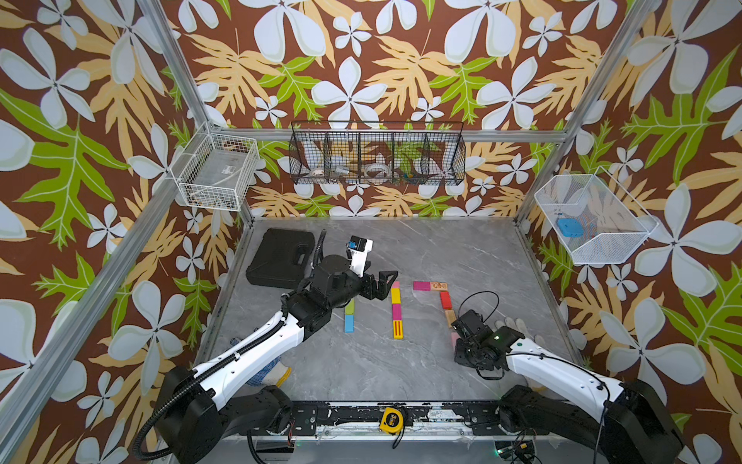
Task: Assemble the number 7 with building blocks
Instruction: Assemble the building block at the center of the board.
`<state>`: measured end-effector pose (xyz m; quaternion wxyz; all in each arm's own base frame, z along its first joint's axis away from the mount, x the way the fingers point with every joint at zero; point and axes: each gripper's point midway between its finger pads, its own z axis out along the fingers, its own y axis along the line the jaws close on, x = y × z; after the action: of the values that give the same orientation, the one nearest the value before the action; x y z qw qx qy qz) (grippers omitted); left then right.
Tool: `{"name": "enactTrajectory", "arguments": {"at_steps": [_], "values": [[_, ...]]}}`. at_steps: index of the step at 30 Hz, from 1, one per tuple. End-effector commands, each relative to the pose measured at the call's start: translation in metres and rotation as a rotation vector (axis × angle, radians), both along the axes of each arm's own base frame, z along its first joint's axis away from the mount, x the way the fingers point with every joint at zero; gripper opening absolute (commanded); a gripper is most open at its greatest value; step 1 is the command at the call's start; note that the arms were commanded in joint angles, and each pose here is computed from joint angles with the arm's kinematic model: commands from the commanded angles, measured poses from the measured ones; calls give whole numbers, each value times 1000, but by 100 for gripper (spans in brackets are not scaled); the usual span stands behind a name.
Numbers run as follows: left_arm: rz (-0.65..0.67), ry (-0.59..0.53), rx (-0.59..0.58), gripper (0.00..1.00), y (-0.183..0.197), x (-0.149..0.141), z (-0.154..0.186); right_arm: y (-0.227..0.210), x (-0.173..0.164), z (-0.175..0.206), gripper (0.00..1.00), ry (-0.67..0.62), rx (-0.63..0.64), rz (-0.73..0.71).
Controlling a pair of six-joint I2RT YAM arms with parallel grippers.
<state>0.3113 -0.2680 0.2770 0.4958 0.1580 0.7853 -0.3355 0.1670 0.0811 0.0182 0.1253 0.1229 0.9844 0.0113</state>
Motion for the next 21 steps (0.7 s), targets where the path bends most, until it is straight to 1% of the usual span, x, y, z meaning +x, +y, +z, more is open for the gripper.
{"name": "enactTrajectory", "arguments": {"at_steps": [1,4,10,21], "values": [[-1,-34,-24,98,0,1,11,-5,6,0,19,-17,-35,-21],[3,-38,-23,98,1,1,12,-10,10,0,13,-28,-69,-29],[8,-39,-21,98,2,1,12,-13,15,-4,11,-37,-85,-30],[11,-39,-13,98,2,2,11,-11,25,-3,10,-54,-66,-13]]}}
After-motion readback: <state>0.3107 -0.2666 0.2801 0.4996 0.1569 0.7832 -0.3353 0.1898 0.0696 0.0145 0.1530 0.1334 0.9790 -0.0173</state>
